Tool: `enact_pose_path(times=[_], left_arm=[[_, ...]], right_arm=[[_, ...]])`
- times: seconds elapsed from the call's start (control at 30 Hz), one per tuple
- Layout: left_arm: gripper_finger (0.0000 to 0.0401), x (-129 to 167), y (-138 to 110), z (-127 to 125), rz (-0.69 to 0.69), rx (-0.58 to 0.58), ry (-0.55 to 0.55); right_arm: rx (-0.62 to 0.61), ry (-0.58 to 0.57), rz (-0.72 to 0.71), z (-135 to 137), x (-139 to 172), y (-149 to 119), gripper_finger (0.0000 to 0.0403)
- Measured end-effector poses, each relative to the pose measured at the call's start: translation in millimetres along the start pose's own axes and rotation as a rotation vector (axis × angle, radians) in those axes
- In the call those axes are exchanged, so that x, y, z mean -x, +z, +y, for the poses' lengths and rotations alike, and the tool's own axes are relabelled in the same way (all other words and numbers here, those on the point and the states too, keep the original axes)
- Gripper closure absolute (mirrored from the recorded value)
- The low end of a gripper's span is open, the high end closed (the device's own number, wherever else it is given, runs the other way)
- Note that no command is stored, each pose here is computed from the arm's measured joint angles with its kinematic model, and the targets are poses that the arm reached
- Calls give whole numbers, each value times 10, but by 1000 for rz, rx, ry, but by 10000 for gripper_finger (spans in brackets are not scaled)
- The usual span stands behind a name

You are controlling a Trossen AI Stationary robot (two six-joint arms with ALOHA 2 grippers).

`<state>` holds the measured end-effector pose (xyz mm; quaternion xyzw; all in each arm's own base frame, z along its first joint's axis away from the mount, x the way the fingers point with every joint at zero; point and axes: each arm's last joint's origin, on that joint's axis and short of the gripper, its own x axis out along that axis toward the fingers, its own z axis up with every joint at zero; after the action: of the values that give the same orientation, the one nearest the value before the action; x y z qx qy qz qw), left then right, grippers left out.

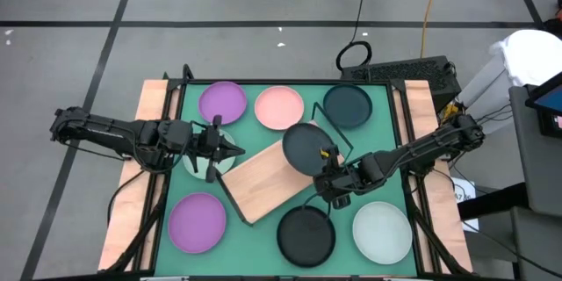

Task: Place and stack plates onto a shelf
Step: Put the top black plate on the shelf

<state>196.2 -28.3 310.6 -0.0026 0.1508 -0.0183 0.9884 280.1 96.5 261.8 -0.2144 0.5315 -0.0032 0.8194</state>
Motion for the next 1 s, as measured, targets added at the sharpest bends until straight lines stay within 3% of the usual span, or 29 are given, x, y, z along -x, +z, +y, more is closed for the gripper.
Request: enact_pose_path(times=[1.0], left_arm=[[398, 0, 5, 8, -6, 2, 26]], right_arm=[[17, 21, 35, 113, -324, -219, 403]])
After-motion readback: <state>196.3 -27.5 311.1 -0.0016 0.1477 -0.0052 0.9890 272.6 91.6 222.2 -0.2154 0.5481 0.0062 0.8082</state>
